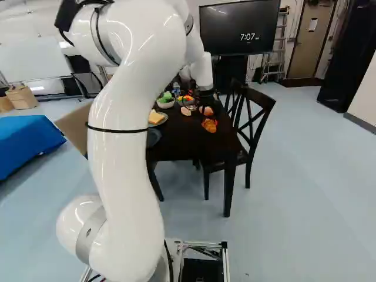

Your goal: Move the croissant to the empty plate

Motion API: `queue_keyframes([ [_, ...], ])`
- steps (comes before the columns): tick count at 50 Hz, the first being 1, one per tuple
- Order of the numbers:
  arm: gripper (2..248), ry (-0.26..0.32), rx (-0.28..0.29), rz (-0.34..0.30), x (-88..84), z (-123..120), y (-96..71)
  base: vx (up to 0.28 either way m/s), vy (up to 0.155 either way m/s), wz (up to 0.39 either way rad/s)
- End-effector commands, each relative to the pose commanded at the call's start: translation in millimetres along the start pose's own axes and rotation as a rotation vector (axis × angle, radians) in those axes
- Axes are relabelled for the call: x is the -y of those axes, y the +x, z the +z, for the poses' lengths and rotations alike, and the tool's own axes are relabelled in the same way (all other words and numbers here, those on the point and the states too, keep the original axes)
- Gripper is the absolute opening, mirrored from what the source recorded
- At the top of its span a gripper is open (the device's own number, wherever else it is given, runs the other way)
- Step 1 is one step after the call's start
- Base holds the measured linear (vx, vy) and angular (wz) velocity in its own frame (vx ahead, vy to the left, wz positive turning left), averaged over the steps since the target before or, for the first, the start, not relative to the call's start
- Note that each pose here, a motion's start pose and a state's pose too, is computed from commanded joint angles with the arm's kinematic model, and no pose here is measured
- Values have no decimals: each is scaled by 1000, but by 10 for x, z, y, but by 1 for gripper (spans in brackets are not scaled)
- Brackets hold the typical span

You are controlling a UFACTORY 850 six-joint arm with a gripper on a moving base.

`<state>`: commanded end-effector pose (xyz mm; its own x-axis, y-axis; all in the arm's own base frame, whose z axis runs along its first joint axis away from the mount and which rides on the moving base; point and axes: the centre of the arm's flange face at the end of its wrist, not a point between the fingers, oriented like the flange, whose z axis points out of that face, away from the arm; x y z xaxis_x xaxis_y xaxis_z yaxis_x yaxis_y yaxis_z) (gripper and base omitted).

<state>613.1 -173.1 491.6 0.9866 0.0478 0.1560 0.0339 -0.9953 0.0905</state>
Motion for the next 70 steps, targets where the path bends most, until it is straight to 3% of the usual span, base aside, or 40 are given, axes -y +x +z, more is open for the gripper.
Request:
queue_keyframes([
  [19, 126, 50, -12, -14, 427, -342, -119, 0, 0, 0],
  [41, 126, 52, -63, -83, 866, -719, -158, 0, 0, 0],
  [70, 126, 82, -64, -171, 1455, -783, -210, 0, 0, 0],
])
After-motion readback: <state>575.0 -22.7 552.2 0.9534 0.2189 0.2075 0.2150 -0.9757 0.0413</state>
